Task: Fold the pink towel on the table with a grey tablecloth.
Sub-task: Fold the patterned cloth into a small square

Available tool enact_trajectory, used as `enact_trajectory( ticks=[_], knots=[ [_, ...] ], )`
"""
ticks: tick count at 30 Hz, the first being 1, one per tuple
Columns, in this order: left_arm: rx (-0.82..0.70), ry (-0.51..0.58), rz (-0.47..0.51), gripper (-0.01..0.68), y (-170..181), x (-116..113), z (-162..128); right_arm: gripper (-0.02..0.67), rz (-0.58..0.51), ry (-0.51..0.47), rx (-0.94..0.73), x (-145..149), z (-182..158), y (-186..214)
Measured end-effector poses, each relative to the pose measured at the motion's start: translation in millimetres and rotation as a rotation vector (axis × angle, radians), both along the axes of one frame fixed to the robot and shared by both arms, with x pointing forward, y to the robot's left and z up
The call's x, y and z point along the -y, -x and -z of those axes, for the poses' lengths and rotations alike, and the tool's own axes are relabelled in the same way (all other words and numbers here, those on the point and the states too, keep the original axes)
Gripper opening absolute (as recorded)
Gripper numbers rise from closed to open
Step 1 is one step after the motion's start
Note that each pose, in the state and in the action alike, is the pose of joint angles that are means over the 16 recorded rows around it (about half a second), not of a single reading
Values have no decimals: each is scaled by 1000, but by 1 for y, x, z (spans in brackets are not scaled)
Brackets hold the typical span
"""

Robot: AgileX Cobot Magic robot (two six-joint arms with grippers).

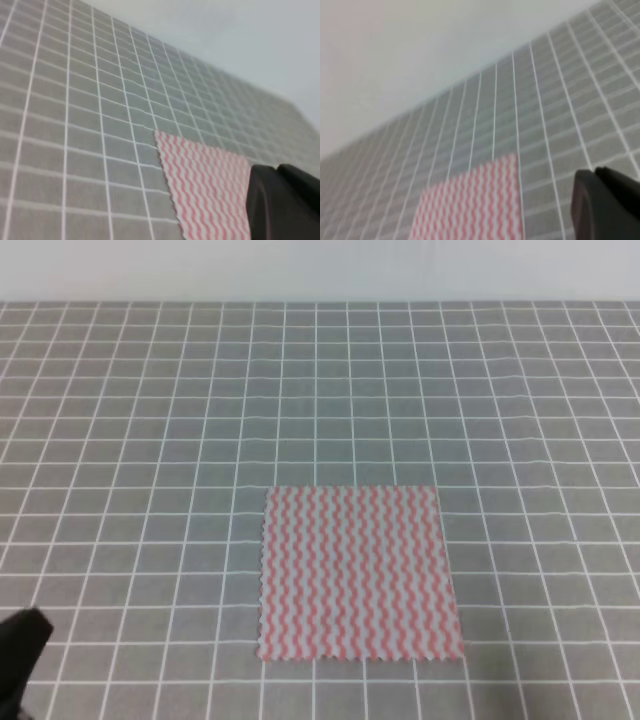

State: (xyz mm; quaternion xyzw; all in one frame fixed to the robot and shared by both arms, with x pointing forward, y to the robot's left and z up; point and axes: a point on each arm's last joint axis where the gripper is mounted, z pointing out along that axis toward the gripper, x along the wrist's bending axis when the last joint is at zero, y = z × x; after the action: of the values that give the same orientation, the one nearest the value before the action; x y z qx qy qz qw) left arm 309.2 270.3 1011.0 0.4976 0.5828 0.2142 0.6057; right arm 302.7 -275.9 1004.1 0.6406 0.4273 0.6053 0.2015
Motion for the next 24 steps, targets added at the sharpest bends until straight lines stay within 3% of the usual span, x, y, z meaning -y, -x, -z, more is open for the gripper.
enact_trajectory(
  ticks=[9, 17, 24],
  knots=[
    [-175, -167, 158, -2, -42, 14, -23, -16, -213, 114, -287, -14, -18, -23],
    [-291, -235, 303, -1, -72, 30, -13, -16, -354, 162, -490, -21, -22, -50],
    [-290, -259, 358, -1, -80, 43, -6, -16, -443, 176, -555, -30, -29, -77]
  ],
)
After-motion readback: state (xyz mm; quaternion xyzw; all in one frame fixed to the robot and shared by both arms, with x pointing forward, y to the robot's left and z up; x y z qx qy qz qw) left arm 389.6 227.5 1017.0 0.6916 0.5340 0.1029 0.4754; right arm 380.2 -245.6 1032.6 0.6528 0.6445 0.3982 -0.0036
